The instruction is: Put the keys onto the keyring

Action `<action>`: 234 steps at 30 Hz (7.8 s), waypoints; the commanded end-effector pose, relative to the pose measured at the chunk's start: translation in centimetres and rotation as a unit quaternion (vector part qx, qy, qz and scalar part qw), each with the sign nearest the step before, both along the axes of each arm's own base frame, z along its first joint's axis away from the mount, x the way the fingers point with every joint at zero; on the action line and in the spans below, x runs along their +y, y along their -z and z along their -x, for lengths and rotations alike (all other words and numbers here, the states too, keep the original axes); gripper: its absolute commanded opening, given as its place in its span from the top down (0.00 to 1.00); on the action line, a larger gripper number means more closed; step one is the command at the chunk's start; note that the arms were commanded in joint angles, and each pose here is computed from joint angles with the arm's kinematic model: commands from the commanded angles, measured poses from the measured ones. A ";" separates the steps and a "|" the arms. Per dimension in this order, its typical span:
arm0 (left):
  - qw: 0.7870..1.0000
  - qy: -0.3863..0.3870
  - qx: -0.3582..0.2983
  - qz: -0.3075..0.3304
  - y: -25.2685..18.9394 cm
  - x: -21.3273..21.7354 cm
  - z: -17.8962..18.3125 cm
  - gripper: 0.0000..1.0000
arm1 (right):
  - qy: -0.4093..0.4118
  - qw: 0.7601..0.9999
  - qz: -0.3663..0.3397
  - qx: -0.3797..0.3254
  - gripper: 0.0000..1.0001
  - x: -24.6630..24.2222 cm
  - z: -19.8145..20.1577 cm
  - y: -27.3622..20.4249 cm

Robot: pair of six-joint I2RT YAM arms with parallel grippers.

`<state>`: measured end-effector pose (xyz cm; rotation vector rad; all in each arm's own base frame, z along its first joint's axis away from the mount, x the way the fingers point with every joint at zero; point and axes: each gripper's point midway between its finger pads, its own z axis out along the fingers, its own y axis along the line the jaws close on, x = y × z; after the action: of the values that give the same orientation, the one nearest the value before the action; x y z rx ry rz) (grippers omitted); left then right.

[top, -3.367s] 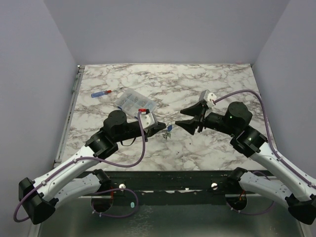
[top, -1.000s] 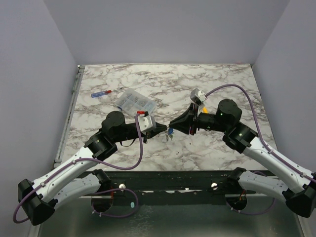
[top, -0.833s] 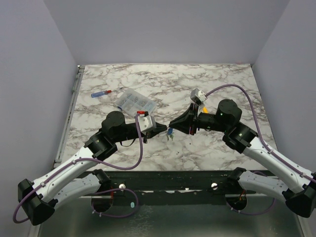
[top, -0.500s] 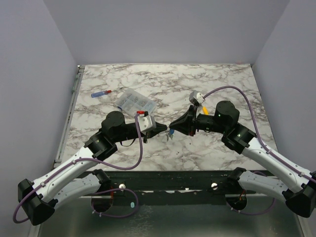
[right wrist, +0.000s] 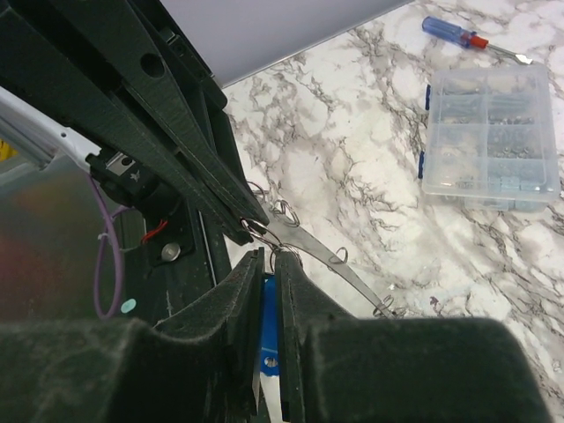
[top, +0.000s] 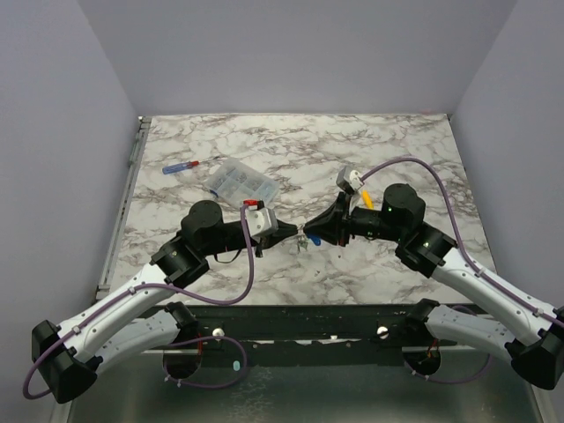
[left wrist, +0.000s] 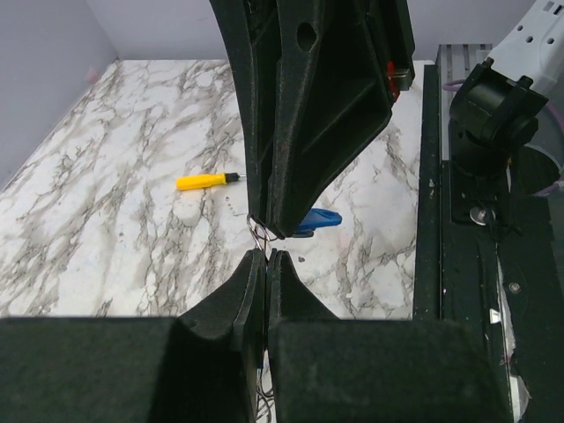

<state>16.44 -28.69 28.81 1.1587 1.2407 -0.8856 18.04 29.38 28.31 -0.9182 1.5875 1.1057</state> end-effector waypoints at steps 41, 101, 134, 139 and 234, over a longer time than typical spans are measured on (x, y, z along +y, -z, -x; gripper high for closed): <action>0.996 0.058 -0.041 0.048 -3.2 -0.2 2.4 1.00 | 0.030 0.980 0.054 -0.188 0.22 -3.3 -0.7 -3.9; 0.993 0.101 -0.039 0.049 -2.9 -0.5 3.8 1.00 | -0.151 0.980 0.005 -0.126 0.57 0.4 4.0 -3.6; 0.993 0.098 -0.042 0.051 -3.1 -0.4 3.8 1.00 | -0.167 0.981 0.058 -0.084 0.83 0.7 3.5 0.7; 0.993 0.097 -0.041 0.051 -3.1 -0.4 3.7 1.00 | -0.167 0.980 0.050 -0.096 0.97 0.6 3.6 0.3; 0.995 0.073 -0.049 0.052 -3.2 -0.2 3.0 1.00 | -0.179 0.976 0.027 -0.120 0.99 1.1 3.8 -2.9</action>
<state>13.69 -28.94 30.76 1.2119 1.0926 -0.9944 14.92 30.24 29.76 -1.3419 1.3490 1.1195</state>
